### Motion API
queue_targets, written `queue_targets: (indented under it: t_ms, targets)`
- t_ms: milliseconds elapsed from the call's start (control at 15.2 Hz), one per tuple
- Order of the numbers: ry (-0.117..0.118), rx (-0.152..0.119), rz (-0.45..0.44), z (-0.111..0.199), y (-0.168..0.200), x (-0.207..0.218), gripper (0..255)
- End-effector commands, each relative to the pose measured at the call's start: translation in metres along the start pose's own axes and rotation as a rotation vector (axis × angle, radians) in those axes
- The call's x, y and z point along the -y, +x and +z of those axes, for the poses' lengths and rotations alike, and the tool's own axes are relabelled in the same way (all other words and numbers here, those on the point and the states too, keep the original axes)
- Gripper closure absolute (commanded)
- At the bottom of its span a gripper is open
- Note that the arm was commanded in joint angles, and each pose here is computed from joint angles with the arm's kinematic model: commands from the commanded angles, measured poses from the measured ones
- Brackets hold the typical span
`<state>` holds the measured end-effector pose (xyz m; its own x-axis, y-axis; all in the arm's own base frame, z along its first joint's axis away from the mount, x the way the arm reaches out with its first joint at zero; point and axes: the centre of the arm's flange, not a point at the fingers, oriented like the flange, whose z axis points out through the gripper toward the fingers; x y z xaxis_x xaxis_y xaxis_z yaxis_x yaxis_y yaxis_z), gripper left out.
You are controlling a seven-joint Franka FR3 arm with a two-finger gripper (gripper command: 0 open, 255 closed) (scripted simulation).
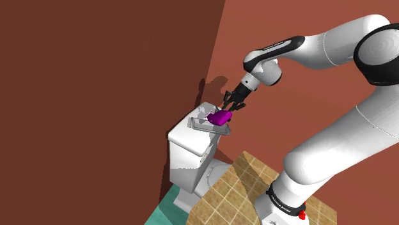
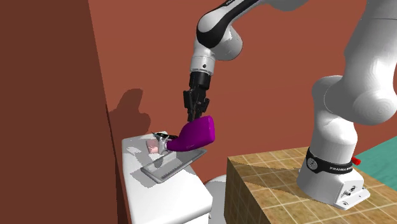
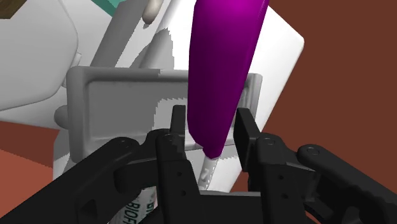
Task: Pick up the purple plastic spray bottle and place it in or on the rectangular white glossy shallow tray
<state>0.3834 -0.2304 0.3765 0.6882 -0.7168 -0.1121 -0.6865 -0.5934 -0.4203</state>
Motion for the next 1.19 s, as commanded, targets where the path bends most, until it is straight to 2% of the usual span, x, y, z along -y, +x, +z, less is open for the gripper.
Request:
queue_targets:
  t_ms: [0, 924, 1122]
  targets:
    - [0.0, -0.001, 0.0, 0.009, 0.001, -0.004, 255]
    - [0.0, -0.001, 0.0, 0.075, 0.01, -0.035, 255]
    - [0.0, -0.001, 0.0, 0.075, 0.01, -0.035, 255]
